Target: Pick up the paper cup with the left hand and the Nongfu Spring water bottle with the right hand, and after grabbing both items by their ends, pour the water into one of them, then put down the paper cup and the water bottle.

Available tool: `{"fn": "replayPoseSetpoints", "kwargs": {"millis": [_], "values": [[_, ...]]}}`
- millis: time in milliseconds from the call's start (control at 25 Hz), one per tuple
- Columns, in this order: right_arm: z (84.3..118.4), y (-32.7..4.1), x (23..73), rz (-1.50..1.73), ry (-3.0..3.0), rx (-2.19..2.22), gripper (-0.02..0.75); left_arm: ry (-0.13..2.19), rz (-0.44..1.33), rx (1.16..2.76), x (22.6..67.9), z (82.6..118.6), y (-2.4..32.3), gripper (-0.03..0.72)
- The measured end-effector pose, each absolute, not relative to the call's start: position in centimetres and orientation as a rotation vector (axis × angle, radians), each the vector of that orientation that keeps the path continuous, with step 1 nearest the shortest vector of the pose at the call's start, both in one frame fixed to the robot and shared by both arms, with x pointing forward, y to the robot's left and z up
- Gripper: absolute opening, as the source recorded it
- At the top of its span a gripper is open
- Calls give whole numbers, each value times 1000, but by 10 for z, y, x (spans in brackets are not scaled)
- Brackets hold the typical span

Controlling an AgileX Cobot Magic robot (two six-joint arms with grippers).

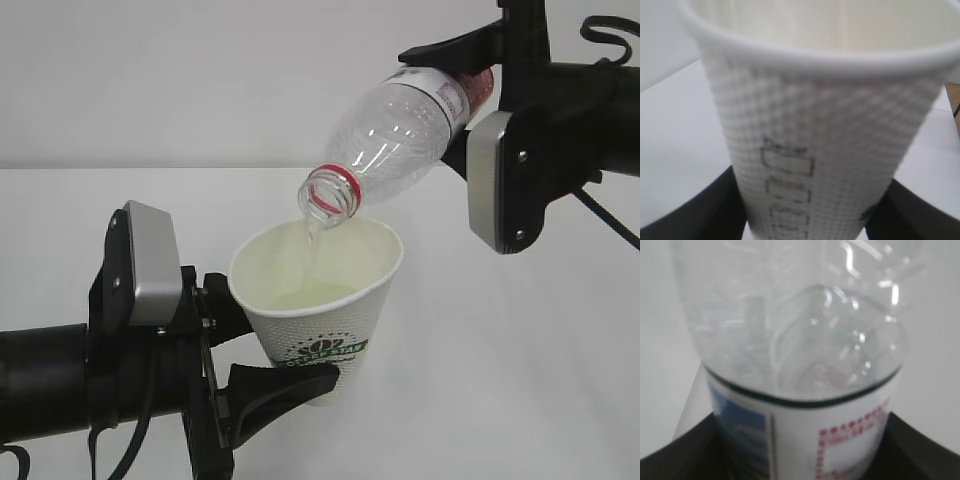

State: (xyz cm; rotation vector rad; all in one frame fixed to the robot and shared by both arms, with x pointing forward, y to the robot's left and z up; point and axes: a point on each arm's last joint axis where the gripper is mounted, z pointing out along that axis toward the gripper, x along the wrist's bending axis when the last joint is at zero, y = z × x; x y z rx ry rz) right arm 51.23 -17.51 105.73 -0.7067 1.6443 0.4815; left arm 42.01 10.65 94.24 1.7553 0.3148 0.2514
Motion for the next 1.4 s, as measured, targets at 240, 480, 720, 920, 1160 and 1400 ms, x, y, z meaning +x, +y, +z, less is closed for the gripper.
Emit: {"fn": "replayPoseSetpoints", "kwargs": {"millis": [240, 480, 720, 920, 1160, 1400], "values": [[1057, -175, 512, 481, 1644, -707, 509, 315, 251, 1755, 420, 942, 107, 470], [1057, -175, 512, 481, 1644, -707, 509, 315, 251, 1755, 420, 942, 107, 469], [1057, -175, 512, 481, 1644, -707, 509, 315, 251, 1755, 420, 942, 107, 469], [1057, -175, 512, 481, 1644, -706, 507, 315, 251, 1755, 420, 942, 107, 469], [1058, -175, 512, 481, 1643, -706, 507, 315, 251, 1755, 420, 942, 107, 469], [1058, -175, 512, 482, 1643, -704, 507, 308, 249, 1760, 420, 942, 106, 468]]}}
